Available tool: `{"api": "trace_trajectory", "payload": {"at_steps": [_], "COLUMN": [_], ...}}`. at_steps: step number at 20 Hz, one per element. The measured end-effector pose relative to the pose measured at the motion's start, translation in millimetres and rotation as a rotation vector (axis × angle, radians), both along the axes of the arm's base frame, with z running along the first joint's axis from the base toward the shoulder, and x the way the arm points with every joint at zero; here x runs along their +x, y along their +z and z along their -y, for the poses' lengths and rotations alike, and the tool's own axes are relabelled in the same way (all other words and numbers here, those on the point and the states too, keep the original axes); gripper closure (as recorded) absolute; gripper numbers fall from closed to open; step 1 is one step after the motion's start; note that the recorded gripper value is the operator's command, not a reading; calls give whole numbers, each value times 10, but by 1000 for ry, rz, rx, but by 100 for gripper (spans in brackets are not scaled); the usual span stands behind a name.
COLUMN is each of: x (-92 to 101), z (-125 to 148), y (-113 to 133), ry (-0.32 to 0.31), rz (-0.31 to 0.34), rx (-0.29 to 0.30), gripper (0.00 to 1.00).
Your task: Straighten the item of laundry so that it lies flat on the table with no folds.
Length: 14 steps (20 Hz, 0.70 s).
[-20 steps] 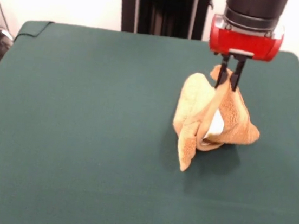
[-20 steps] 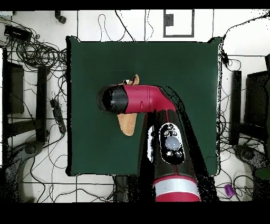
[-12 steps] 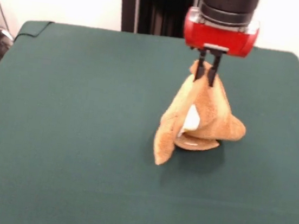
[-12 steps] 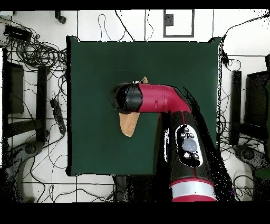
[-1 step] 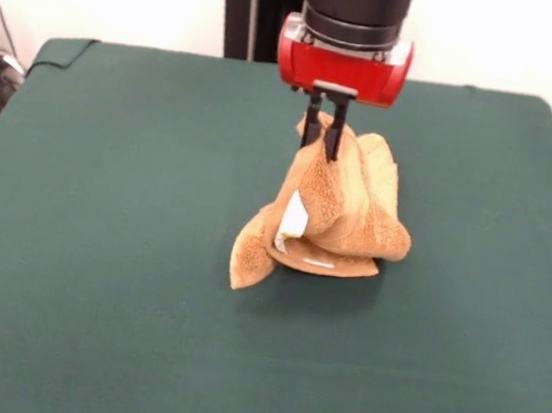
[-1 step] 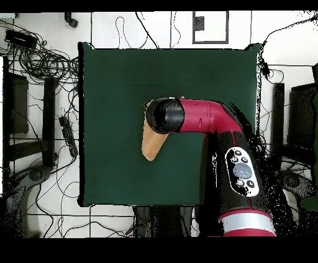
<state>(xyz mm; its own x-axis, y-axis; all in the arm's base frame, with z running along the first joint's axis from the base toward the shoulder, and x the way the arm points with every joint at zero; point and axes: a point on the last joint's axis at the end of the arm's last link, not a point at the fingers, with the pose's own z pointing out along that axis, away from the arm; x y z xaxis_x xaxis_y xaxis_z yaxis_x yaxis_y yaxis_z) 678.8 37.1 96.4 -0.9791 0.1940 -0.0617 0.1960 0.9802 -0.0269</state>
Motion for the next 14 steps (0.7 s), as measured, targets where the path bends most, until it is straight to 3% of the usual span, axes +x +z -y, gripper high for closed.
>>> {"api": "trace_trajectory", "payload": {"at_steps": [8,14], "x": [-30,-72], "z": [-97,-294], "y": [37,256], "ry": [16,45], "rz": [-23,-57], "rx": [3,-7], "gripper": [100,100]}}
